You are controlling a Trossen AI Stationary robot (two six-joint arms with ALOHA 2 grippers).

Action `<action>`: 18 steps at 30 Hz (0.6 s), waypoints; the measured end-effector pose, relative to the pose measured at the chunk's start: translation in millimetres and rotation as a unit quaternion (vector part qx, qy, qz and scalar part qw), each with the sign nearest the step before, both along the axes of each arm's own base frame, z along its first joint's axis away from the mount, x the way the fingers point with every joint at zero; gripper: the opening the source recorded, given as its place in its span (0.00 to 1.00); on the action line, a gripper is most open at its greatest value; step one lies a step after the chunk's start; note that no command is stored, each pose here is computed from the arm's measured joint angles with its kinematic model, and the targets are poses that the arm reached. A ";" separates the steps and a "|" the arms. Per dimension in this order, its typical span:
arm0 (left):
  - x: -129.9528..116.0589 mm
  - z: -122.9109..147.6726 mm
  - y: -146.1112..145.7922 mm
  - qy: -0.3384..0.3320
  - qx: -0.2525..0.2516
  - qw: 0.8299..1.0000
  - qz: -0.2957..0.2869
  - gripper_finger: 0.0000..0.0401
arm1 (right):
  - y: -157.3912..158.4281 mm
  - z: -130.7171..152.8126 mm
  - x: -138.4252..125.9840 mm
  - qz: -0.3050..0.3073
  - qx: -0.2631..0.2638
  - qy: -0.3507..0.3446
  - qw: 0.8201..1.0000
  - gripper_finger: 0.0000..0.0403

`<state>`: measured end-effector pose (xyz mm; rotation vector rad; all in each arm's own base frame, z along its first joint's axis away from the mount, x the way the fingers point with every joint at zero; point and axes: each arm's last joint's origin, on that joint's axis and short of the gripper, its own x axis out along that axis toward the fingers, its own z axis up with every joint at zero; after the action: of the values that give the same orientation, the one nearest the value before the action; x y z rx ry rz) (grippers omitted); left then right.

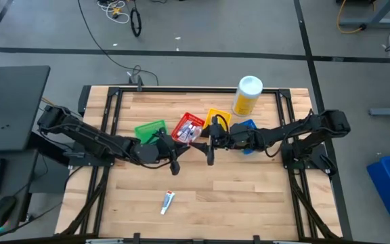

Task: Pick & Place Travel size toiletries
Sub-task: Put the orange toothbrush into the yellow bin

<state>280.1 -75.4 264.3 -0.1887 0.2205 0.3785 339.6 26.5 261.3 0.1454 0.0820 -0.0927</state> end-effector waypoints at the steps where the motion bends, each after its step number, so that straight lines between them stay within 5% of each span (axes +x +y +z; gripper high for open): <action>1: 0.2 0.2 0.4 -0.001 0.001 1.000 0.000 0.12 | 0.0 0.6 0.1 0.000 -0.002 -0.003 1.000 0.49; 18: 3.4 -0.5 10.0 0.003 -0.011 1.000 -0.007 0.13 | -2.7 5.3 0.9 0.032 0.001 -0.028 0.999 0.10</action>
<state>283.5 -65.4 263.8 -0.2076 0.2315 0.3633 340.5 23.7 266.6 0.1464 0.0312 -0.0244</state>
